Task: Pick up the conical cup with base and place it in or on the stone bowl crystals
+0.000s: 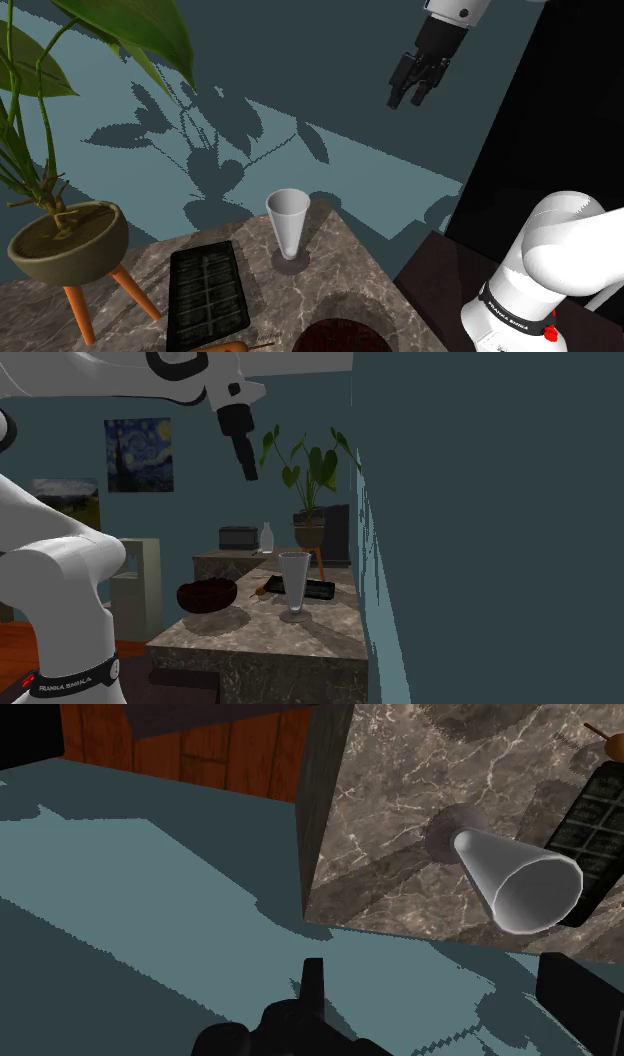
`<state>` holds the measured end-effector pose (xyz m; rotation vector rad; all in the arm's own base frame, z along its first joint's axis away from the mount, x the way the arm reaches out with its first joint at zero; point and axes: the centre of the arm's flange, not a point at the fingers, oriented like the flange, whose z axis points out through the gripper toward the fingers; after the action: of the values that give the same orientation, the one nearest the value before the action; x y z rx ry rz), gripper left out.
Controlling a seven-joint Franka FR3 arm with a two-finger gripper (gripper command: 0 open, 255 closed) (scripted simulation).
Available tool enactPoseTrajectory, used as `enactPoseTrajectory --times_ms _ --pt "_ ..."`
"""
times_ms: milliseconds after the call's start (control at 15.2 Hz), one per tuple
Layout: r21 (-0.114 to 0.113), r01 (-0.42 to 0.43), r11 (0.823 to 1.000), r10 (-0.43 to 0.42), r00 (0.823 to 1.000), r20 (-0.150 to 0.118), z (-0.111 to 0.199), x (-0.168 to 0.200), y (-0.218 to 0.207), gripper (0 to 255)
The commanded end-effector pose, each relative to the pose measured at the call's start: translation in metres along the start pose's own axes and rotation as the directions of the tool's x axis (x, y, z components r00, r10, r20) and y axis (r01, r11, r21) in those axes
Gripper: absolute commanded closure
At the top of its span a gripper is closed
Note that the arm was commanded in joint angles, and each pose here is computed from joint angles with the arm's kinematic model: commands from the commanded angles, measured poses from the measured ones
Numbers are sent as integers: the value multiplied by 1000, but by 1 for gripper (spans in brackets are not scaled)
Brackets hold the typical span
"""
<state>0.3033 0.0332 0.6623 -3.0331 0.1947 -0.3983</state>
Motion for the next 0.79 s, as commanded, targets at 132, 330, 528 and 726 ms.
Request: enactPoseTrajectory --times_ms 132,330,528,726 --pt "8 8 1000 -8 1000 14 22 9 -11 0" --pt "20 19 1000 -20 999 35 55 23 -29 0" --pt "33 31 999 -32 998 55 88 36 -47 0" --pt "46 41 998 -45 996 76 122 47 -65 0"
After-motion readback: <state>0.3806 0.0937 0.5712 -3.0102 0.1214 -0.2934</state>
